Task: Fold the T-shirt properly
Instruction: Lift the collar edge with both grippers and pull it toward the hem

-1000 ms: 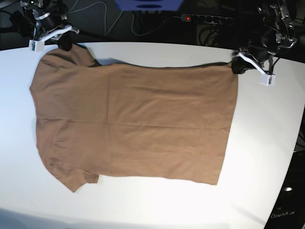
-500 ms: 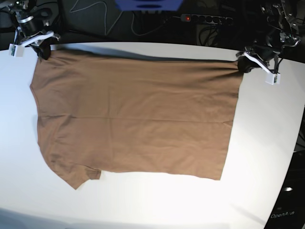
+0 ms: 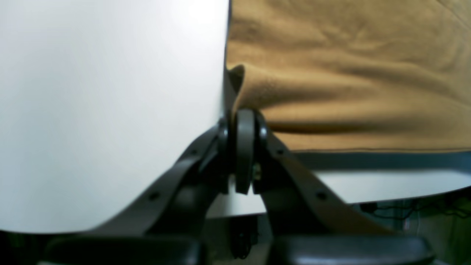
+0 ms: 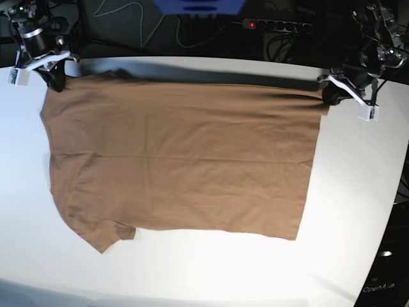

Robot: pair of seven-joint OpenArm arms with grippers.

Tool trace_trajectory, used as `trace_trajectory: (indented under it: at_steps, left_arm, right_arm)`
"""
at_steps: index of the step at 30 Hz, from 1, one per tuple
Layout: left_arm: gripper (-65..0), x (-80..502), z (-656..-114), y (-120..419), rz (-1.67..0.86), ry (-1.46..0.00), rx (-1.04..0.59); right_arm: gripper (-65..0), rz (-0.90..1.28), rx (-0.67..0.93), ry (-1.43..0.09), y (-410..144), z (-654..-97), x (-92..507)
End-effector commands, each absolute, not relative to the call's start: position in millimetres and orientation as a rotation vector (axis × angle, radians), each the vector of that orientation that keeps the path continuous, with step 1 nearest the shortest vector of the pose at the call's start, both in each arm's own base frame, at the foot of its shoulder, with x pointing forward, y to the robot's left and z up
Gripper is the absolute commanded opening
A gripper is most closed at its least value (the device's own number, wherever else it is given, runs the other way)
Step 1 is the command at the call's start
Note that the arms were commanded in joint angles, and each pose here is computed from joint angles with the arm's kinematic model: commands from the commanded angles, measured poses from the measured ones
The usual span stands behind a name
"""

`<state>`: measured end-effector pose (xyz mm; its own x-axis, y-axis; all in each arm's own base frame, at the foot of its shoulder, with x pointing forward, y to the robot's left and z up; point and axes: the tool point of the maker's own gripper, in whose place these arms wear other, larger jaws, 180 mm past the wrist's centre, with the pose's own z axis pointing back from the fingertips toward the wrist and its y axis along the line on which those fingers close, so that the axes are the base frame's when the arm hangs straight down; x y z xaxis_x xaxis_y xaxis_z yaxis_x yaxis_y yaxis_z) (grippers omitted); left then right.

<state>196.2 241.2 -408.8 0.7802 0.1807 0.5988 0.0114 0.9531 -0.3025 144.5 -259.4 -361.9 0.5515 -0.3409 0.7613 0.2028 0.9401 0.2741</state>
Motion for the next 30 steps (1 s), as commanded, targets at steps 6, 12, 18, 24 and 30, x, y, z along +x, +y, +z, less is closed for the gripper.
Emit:
trace_trajectory:
  at_steps: [6, 12, 18, 24, 30]
  left_arm:
    - [-62.8, 222, -388, 246, 0.083, -0.764, -0.296]
    - [-62.8, 236, -378, 245, 0.076, -0.804, -0.299]
    - [-62.8, 260, -354, 241, 0.044, -0.888, -0.296]
    - [-62.8, 278, -338, 242, 0.032, -0.941, -0.29]
    - [-62.8, 297, -325, 241, 0.024, -0.989, -0.295]
  right_arm:
    - [-65.0, -0.301, 0.159, -0.998, -263, -347, 159]
    - [-64.9, -0.284, 0.163, -1.045, -264, -338, 177]
    - [-64.9, -0.258, 0.171, -1.108, -264, -324, 200]
    - [-64.9, -0.223, 0.17, -1.127, -267, -315, 218]
    - [-64.9, -0.202, 0.191, -1.112, -262, -310, 242]
